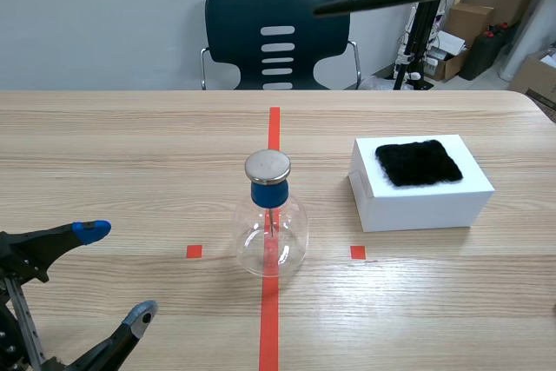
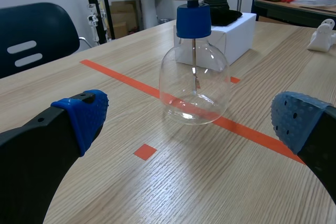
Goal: Do the electroscope experiment. hold the rod still at the electroscope
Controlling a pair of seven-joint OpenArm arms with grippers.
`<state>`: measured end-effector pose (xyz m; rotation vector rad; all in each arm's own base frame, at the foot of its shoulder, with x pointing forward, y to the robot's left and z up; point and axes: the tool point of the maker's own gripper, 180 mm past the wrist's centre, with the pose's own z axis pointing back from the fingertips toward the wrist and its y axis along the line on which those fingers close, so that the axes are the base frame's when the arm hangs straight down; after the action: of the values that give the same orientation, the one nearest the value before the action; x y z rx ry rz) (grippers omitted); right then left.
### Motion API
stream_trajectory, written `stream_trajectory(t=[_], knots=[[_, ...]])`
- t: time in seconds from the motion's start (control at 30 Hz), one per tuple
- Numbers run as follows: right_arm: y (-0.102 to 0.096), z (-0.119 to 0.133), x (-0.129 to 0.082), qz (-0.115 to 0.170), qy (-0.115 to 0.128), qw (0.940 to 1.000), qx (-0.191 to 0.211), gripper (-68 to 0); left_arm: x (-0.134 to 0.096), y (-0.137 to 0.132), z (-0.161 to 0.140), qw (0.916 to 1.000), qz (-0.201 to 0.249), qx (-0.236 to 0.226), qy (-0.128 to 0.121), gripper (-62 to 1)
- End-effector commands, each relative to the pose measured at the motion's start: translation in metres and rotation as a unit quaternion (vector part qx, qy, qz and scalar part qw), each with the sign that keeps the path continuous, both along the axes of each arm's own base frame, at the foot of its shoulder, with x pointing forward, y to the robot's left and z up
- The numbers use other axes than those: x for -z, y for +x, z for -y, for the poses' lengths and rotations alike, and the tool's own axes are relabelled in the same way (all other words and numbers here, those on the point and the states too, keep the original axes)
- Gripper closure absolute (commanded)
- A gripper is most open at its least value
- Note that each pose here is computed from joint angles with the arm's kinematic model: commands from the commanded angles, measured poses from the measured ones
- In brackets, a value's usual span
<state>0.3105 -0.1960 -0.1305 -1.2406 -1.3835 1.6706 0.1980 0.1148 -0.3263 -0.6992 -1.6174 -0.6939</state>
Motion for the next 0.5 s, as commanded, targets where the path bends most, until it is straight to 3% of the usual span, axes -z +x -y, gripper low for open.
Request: stream_trajectory(t=[0.0,0.37,0.47], knots=[[0.006,-0.003,-0.010,0.022,-0.007,0.9997,-0.002,-0.4,-0.006,0.001,0.001,0.9999,0.009,0.001,-0.011,-62.3],[0.011,-0.040,0.023,0.003,-0.068,0.9973,-0.029,-0.4,-0.006,0.001,0.001,0.9999,0.009,0.001,-0.011,-62.3],[0.009,-0.046,0.030,0.002,-0.072,0.9969,-0.032,-0.4,-0.006,0.001,0.001,0.9999,0.009,0.001,-0.011,-62.3]])
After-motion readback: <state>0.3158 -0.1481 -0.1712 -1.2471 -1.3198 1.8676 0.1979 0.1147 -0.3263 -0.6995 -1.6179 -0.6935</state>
